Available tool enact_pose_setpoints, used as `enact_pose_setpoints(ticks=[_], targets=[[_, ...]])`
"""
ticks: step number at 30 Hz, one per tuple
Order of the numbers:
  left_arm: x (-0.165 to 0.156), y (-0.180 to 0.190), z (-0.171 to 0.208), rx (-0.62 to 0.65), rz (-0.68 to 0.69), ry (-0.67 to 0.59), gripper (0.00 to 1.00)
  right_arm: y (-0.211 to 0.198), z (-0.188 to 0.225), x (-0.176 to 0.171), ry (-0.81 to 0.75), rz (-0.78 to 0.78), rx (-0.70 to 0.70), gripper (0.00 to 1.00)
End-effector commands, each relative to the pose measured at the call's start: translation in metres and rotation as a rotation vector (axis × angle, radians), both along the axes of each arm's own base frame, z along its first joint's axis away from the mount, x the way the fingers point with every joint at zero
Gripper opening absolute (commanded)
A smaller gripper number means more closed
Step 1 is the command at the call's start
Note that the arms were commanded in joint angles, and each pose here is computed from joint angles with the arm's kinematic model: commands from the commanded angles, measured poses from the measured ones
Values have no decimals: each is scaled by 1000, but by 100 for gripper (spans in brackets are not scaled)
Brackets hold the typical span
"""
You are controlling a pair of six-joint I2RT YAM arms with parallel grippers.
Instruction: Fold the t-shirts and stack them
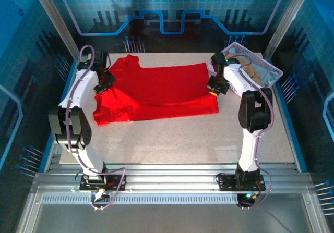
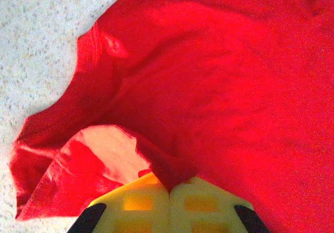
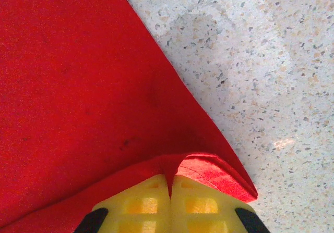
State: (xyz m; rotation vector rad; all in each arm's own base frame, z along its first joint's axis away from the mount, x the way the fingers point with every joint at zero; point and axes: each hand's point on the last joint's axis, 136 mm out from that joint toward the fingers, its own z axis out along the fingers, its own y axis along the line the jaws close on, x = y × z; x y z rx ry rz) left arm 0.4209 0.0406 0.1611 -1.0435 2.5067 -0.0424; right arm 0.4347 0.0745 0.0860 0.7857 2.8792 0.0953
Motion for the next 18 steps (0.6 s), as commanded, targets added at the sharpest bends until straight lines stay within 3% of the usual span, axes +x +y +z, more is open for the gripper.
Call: enact_pose_setpoints(ticks=[1,18], targets=[[16,9,8,39,-42,-25,0,-8,0,5,16,-8,-10,0],[24,29,-19,93,-12,68,0,-4,-22,29,50,3,-12,0]])
